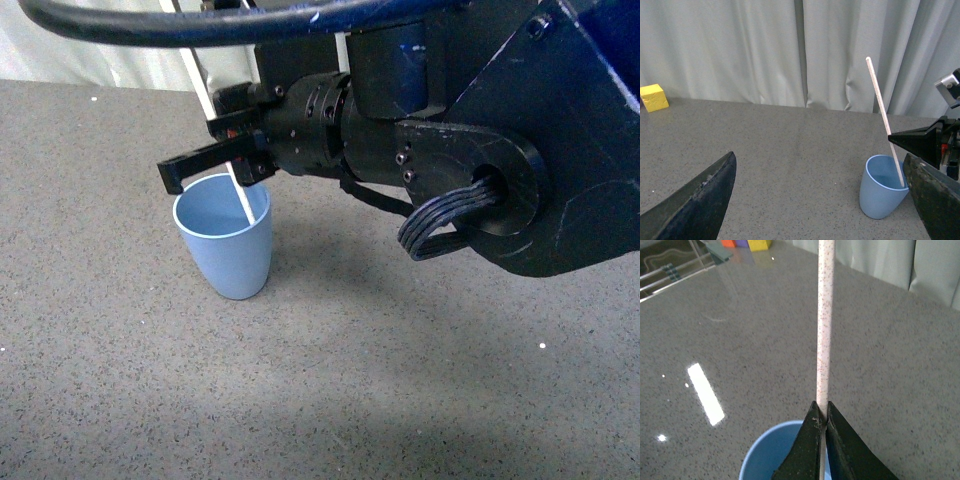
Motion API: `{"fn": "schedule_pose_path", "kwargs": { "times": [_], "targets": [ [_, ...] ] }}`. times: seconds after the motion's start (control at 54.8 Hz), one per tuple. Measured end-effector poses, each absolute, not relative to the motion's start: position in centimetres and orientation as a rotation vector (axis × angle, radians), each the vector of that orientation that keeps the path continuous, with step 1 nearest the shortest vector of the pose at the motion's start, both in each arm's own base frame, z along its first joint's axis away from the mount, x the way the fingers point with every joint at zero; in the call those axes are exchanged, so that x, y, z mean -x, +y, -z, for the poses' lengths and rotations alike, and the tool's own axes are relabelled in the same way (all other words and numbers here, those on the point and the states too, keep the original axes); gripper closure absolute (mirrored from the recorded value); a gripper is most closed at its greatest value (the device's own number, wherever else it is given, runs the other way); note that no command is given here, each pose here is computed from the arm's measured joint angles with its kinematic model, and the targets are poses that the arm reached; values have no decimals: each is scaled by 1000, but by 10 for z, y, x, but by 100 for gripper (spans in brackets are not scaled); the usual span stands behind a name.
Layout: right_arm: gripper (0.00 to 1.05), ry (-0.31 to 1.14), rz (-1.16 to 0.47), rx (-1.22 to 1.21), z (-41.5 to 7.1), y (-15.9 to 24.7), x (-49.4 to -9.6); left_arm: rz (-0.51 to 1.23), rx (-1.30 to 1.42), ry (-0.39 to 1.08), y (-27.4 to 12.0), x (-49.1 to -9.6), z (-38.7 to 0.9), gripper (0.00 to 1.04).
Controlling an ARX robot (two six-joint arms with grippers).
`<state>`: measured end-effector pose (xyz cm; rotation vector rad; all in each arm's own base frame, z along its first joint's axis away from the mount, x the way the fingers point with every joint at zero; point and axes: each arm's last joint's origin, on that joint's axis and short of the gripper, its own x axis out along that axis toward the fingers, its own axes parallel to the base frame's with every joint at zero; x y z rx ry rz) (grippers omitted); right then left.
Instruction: Transfer chopsticks to blue cup
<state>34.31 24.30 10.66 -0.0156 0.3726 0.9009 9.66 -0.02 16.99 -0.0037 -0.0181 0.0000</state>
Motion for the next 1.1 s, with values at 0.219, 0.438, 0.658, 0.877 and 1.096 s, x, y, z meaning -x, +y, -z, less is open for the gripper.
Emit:
{"fn": "schedule_pose_path", "kwargs": {
  "times": [0.219,0.438,0.658,0.877,1.096],
  "targets": [
    [94,404,-907,15,-98,242,-341,0,4,-18,0,-97,-170,7],
    [59,383,-889,-20,-109,227,-332,0,4,-18,0,-97,-170,7],
    [10,368,-568,-75,-141,173,-322,0,4,-18,0,-97,-170,7],
    [9,442,-282,-119,-153,96,-292,0,4,-18,0,-97,-170,7],
    [9,439,-66,-105,-169,41,-225,0,4,-18,0,-97,-170,7]
  ]
}}
